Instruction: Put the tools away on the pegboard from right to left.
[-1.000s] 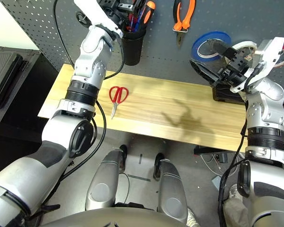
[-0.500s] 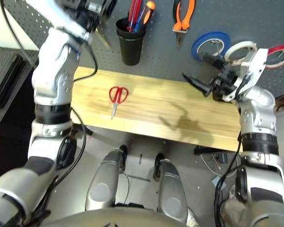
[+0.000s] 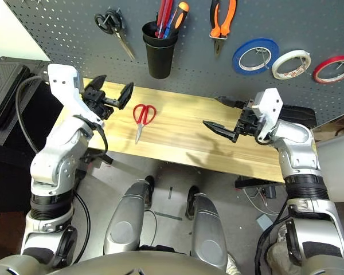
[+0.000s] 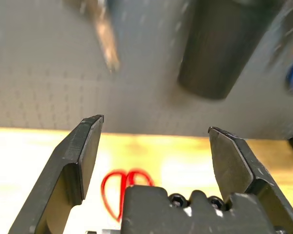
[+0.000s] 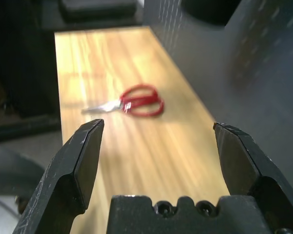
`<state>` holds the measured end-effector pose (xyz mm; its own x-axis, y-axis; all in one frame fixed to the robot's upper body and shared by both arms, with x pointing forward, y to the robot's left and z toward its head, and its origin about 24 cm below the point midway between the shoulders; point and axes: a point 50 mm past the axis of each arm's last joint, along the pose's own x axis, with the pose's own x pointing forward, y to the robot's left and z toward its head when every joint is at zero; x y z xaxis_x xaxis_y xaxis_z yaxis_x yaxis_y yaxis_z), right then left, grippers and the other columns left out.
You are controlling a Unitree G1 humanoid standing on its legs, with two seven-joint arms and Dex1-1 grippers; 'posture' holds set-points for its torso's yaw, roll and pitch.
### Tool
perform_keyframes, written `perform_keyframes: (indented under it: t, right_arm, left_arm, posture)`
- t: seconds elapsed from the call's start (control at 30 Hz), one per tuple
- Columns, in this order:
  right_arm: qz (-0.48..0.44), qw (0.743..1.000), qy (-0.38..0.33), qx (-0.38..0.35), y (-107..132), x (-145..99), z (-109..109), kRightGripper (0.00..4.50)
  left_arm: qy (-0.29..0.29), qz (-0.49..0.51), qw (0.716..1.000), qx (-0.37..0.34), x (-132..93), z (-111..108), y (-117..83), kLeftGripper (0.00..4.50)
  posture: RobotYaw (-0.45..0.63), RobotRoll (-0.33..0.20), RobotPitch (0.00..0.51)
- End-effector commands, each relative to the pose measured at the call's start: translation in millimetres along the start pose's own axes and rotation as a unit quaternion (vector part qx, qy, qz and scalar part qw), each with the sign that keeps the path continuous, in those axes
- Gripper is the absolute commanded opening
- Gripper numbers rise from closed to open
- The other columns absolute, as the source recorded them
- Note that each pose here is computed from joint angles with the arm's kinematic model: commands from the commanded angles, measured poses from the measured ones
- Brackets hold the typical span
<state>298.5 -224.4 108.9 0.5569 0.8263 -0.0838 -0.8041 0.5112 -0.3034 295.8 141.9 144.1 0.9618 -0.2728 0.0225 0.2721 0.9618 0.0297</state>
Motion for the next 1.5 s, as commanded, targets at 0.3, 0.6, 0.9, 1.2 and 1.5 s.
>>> perform_keyframes:
  t: [0.3,0.6,0.9,1.2,1.5]
  right_arm:
    - [-0.037,0.989,0.142,0.008,16.9,30.7,-37.1,4.5]
    - [-0.066,0.982,0.176,0.009,24.9,48.5,-44.1,4.5]
    - [-0.077,0.982,0.172,0.008,28.5,52.2,-37.2,4.5]
    - [-0.083,0.983,0.164,-0.001,25.2,53.5,-26.4,4.5]
    - [-0.092,0.984,0.154,-0.013,20.0,52.7,-12.4,4.5]
  left_arm:
    - [0.138,0.019,0.99,0.006,18.8,-75.4,1.1,4.47]
    - [0.179,0.085,0.98,0.002,39.4,-104.3,18.7,4.47]
    - [0.199,0.119,0.973,-0.013,56.9,-118.1,23.1,4.47]
    - [0.233,0.131,0.964,-0.006,63.1,-127.7,21.5,4.47]
    - [0.263,0.131,0.956,-0.012,60.3,-138.8,12.4,4.47]
  posture:
    - [0.28,0.0,0.304]
    - [0.27,0.0,0.305]
    - [0.25,0.0,0.297]
    - [0.23,0.0,0.285]
    - [0.21,0.0,0.281]
